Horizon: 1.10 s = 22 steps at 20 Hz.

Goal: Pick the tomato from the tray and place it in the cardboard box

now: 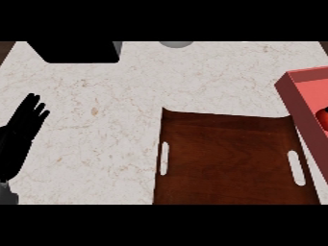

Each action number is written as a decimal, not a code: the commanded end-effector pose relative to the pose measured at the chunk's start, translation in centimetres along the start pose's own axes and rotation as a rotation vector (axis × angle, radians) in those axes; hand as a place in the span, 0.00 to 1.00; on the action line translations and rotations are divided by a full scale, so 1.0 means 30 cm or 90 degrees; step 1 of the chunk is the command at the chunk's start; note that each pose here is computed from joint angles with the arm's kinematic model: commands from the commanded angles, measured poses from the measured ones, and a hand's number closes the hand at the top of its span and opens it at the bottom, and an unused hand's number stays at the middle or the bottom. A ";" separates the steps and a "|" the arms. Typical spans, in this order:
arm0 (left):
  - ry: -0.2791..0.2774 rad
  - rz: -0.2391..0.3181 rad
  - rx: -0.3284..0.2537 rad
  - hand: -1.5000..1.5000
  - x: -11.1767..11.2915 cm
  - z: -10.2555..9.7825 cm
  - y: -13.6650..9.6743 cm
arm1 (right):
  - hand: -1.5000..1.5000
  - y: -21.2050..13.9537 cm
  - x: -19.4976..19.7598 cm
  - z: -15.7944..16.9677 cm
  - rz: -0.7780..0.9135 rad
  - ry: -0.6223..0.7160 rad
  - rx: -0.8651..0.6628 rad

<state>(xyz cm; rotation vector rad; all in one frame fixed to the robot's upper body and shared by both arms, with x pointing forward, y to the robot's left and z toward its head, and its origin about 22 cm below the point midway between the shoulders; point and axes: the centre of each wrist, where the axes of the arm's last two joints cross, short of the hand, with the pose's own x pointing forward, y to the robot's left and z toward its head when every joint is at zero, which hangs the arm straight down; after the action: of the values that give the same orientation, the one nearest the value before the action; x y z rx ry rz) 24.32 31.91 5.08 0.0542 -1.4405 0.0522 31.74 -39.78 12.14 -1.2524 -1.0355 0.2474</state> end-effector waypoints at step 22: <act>-0.003 -0.008 0.009 0.50 -0.032 0.037 0.070 | 0.00 -0.416 -0.506 0.166 -0.390 0.020 -0.184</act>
<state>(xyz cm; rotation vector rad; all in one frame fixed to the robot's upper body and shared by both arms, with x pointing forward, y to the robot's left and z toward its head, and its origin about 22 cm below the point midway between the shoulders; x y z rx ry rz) 23.78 32.44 5.12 0.0702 -1.4411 0.0559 17.21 -48.99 14.76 -1.1406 -1.3805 -0.4099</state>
